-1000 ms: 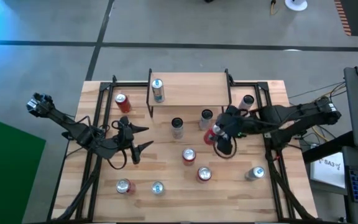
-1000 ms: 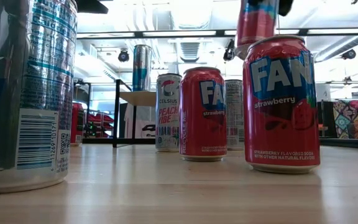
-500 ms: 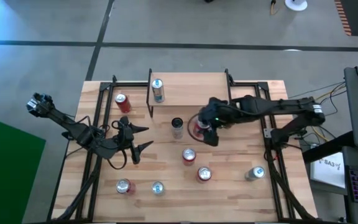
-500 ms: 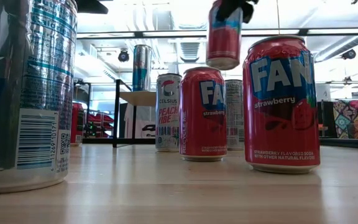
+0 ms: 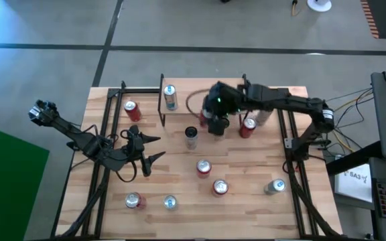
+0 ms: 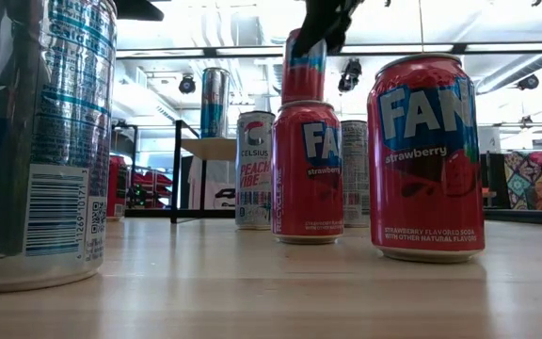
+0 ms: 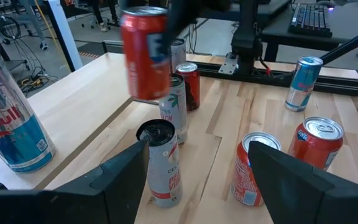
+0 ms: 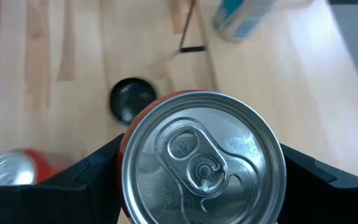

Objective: Place canned beverage on shelf
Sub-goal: Put the middle right red soda can on the shelf

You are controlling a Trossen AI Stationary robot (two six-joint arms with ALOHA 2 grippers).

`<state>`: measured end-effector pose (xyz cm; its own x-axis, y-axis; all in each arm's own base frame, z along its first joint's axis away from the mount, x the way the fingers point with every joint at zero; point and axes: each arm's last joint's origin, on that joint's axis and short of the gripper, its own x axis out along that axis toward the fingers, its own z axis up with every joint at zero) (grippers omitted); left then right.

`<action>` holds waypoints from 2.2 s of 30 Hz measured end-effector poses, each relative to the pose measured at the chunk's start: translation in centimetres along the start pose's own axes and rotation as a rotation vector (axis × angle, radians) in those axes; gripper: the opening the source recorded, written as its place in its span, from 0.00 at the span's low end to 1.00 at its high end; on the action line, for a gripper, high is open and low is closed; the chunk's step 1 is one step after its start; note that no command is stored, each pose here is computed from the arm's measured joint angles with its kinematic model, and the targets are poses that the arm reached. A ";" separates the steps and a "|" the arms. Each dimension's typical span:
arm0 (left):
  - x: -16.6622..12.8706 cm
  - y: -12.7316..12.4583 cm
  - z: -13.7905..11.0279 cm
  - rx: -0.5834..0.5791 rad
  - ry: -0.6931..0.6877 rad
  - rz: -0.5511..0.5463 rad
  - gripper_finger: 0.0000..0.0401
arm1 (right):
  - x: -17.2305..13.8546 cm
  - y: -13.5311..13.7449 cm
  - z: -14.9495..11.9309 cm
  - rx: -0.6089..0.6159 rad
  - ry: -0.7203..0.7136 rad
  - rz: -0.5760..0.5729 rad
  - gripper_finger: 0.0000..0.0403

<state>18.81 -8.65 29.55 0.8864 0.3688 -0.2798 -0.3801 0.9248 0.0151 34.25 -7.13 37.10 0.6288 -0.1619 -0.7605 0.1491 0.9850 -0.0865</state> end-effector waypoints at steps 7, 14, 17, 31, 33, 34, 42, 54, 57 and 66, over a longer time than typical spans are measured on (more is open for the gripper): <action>0.0 0.0 0.0 0.002 0.001 0.000 0.65 | 0.1 -4.7 0.7 0.066 0.001 -0.025 0.71; 0.0 0.0 0.0 0.002 0.001 0.000 0.65 | 0.4 -8.0 0.7 0.110 0.009 -0.026 0.71; 0.0 0.0 0.0 0.002 0.001 0.000 0.65 | 0.4 -9.1 0.6 0.122 0.008 -0.038 0.71; 0.0 0.0 0.0 0.001 0.001 0.001 0.65 | 0.1 -13.0 -0.6 0.205 0.014 -0.116 0.71; 0.0 0.0 0.0 0.001 0.001 0.001 0.65 | 0.0 -13.6 -0.8 0.217 0.012 -0.127 0.71; 0.0 0.0 0.0 0.001 0.001 0.001 0.65 | -0.1 -13.8 -0.9 0.223 0.013 -0.132 0.71; 0.0 0.0 0.0 0.002 0.000 0.003 0.65 | -0.4 -15.7 -1.7 0.275 0.013 -0.168 0.71; 0.0 0.1 0.0 0.002 -0.008 0.027 0.65 | -0.7 -16.8 -1.5 0.280 -0.050 -0.203 0.71; 0.0 0.1 0.0 0.002 -0.008 0.027 0.65 | -0.6 -16.9 -1.3 0.283 -0.068 -0.208 0.71; 0.0 0.1 0.0 0.002 -0.008 0.027 0.65 | 0.3 -17.9 -1.8 0.311 -0.021 -0.291 0.71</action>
<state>18.79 -8.56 29.55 0.8778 0.3945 -0.2717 -0.4034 0.9147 0.0248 30.42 -24.69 37.27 0.5411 -0.4351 -0.7196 0.5440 0.8337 -0.0950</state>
